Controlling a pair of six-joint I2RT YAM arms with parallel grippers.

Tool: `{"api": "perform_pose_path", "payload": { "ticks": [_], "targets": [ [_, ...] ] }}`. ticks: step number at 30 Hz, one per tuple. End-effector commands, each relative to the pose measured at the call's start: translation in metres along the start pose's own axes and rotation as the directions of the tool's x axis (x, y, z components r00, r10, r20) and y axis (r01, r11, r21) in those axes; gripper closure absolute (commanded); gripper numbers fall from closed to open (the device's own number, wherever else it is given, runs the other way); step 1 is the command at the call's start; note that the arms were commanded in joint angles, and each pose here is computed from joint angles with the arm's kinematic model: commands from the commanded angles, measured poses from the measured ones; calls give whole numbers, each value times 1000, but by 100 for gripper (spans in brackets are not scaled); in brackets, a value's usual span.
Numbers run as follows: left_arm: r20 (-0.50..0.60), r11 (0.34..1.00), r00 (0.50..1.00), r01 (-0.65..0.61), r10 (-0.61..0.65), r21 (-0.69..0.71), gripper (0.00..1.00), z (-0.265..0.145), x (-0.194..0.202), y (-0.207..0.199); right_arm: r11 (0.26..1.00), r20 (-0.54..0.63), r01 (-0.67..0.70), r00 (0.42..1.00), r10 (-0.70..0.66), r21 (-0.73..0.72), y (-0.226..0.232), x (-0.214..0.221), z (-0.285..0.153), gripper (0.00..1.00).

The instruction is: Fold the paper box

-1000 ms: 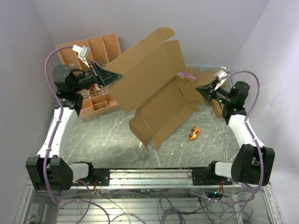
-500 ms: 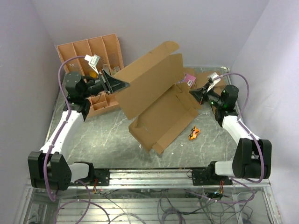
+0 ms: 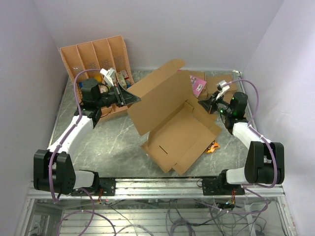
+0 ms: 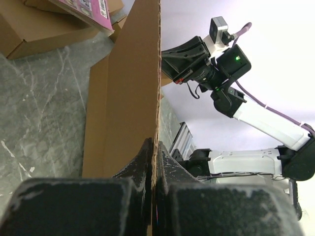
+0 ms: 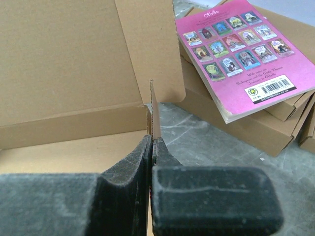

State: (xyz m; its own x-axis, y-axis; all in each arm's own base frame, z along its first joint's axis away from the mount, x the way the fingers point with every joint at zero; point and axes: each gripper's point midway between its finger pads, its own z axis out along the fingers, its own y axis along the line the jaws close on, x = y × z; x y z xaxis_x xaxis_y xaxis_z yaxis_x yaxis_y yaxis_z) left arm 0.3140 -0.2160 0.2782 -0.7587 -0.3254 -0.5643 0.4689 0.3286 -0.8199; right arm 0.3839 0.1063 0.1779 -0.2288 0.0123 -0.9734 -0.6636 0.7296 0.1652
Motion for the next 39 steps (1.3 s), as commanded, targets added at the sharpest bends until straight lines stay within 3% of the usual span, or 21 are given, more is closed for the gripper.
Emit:
{"api": "perform_pose_path", "payload": {
  "ticks": [1, 4, 5, 7, 10, 12, 17, 20, 23, 25, 26, 31, 36, 39],
  "targets": [
    [-15, 1000, 1000, -22, 22, -4, 93, 1, 2, -1, 998, -11, 56, 998, -56, -37, 5, -5, 3, 100],
    [5, 995, 997, -81, 82, -49, 93, -2, -10, 5, 991, -66, 132, 989, -134, -25, -5, -4, 3, 99],
    [14, 993, 995, -101, 102, -58, 93, -3, -15, 5, 989, -91, 146, 985, -147, -22, -9, -1, 3, 94],
    [37, 987, 988, -145, 148, -71, 93, -6, -22, 7, 988, -133, 153, 979, -154, -21, -16, 1, 1, 79],
    [75, 980, 978, -190, 194, -58, 93, -11, -31, 3, 993, -151, 106, 982, -112, -47, -19, -7, -11, 44],
    [96, 976, 972, -211, 215, -48, 93, -15, -33, -1, 995, -162, 74, 983, -83, -62, -17, -15, -24, 32],
    [113, 966, 960, -247, 255, -79, 93, -26, -31, -8, 992, -164, 52, 984, -70, -111, 7, -20, -60, 18],
    [131, 952, 947, -274, 292, -138, 93, -35, -32, -1, 941, -122, 205, 962, -245, -269, 41, -14, -75, 13],
    [153, 951, 943, -275, 296, -144, 93, -43, -38, 5, 769, -72, 402, 864, -498, -498, 85, 24, -99, 9],
    [144, 950, 944, -277, 298, -146, 93, -43, -42, 9, 509, 55, 577, 694, -717, -639, 100, 55, -106, 5],
    [134, 947, 943, -283, 304, -152, 93, -42, -44, 10, 455, 69, 573, 669, -740, -682, 106, 68, -108, 4],
    [76, 944, 956, -264, 283, -200, 93, -42, -43, 27, 337, 66, 570, 571, -818, -750, 108, 104, -97, 0],
    [33, 926, 963, -246, 266, -287, 93, -48, -43, 54, 183, 74, 666, 338, -938, -724, 82, 131, -82, 0],
    [31, 900, 961, -245, 274, -362, 93, -61, -50, 74, 172, 56, 688, 296, -954, -704, 70, 128, -75, 0]
  ]
}}
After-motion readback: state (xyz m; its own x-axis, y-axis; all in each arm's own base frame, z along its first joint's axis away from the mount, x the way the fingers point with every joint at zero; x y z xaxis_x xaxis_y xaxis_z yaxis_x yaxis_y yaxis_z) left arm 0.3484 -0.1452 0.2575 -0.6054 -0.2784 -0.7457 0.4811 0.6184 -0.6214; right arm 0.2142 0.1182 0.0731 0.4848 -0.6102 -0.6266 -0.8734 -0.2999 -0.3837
